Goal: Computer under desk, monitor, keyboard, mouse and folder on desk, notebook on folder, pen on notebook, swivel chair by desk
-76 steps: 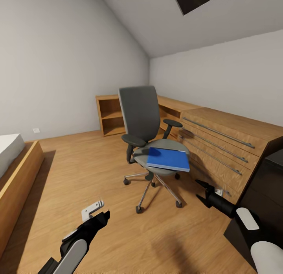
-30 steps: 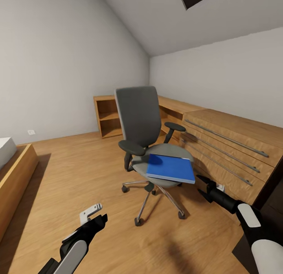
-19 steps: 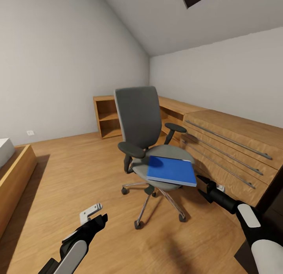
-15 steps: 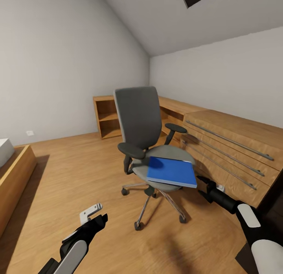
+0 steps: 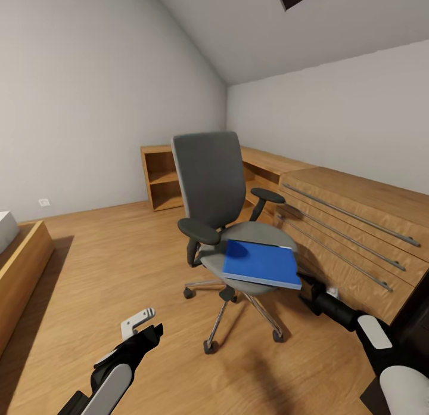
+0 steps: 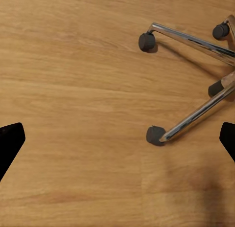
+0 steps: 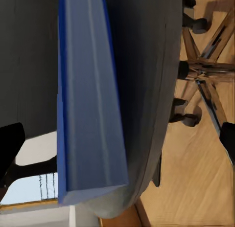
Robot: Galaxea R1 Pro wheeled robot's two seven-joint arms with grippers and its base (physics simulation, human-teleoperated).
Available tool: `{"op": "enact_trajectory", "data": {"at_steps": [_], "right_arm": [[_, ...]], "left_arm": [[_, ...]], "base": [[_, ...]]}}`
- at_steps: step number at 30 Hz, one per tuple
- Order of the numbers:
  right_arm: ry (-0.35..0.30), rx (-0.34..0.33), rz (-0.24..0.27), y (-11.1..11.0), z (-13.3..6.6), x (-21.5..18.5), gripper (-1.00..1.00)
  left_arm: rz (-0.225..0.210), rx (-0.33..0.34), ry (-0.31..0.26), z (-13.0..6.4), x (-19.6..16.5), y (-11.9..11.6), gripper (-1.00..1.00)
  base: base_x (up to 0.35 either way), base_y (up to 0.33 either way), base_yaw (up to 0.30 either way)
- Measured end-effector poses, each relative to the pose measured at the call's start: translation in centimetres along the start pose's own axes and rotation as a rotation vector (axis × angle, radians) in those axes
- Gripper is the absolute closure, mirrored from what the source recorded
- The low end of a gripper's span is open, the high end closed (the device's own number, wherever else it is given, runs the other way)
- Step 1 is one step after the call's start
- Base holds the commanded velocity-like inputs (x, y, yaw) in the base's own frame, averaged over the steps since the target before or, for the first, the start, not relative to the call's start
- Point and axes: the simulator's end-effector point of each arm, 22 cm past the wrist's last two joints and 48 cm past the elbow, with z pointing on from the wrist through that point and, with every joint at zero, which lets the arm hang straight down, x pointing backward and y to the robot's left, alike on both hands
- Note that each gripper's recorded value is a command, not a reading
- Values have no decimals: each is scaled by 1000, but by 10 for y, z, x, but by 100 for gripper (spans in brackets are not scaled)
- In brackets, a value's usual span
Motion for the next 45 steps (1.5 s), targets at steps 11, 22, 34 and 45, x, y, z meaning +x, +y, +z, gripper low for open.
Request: {"op": "enact_trajectory", "data": {"at_steps": [11,22,34,45], "right_arm": [[2,12,12,-7,0,3,-100],[7,15,10,-8,1,5,-100],[3,6,2,-1,0,3,-100],[4,3,-2,2,0,3,-100]], "left_arm": [[0,0,0,0,0,0,-100],[0,2,0,0,0,-1,-100],[-1,5,-8,-2,-3,-1,-100],[-2,4,-12,-4,-5,-1,-100]], "base": [[0,0,0],[0,55,0],[0,8,0],[0,0,0]]}}
